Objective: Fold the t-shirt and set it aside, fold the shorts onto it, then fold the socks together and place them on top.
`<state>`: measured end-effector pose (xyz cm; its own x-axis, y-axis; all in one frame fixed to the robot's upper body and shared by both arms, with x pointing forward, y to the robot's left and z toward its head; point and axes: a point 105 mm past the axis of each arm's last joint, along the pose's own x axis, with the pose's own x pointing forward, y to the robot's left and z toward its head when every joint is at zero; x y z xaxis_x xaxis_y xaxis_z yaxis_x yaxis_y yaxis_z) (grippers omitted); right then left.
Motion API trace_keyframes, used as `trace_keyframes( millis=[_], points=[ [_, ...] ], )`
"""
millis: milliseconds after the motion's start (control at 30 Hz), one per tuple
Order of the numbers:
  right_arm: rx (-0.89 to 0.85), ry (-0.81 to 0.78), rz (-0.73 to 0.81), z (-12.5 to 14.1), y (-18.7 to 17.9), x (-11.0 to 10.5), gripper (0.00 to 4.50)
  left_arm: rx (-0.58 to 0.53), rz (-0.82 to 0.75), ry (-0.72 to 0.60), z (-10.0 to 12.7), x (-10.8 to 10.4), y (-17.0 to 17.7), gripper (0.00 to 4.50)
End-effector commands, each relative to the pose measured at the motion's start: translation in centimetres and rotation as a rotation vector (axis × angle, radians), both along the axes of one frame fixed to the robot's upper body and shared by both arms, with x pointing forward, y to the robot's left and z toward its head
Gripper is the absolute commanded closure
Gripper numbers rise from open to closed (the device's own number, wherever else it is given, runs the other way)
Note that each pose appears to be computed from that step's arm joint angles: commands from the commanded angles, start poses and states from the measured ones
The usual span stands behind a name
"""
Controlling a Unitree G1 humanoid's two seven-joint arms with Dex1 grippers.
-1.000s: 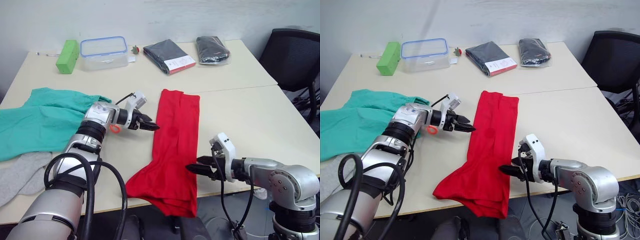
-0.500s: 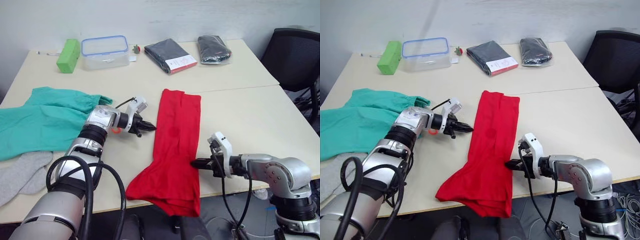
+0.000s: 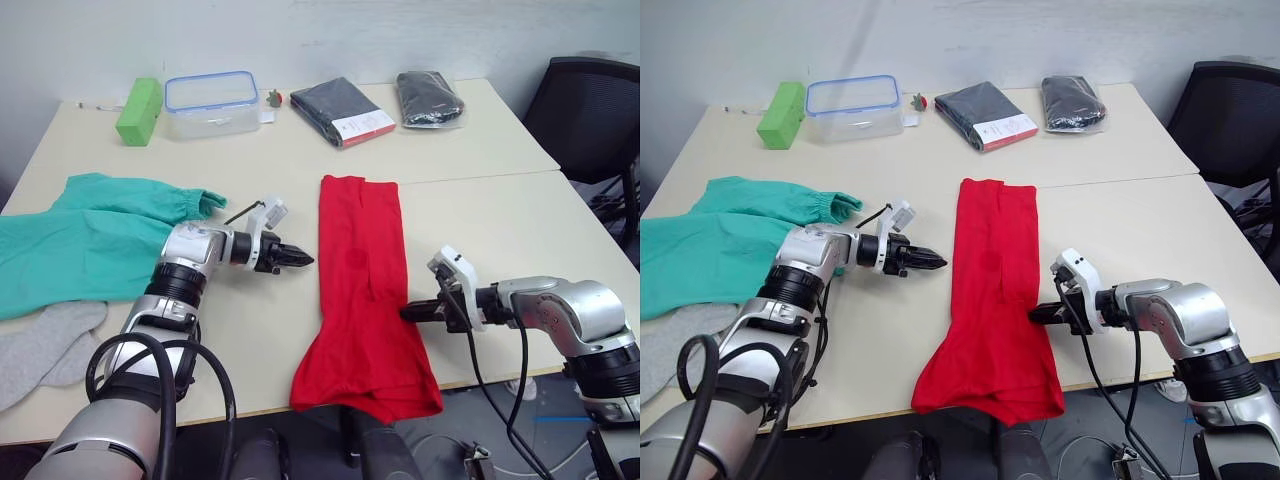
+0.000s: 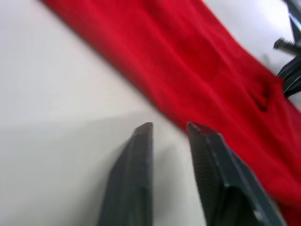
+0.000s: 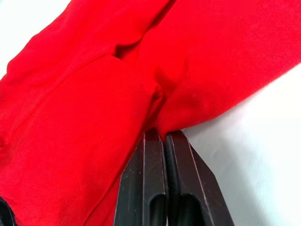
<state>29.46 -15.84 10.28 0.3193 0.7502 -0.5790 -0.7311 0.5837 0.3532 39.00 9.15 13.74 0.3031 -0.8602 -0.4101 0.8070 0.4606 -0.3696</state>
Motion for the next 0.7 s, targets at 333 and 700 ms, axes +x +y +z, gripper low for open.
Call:
trace_keyframes(
  millis=[333,700],
  points=[
    [0.027,-0.026,0.014,0.4,0.9,-1.1,4.5,0.029,0.115,0.052,-0.9,2.3,-3.3,0.91],
    [0.025,-0.032,-0.014,0.3,0.4,-1.7,4.5,0.016,0.113,0.064,-1.4,2.3,-3.2,4.07]
  ],
)
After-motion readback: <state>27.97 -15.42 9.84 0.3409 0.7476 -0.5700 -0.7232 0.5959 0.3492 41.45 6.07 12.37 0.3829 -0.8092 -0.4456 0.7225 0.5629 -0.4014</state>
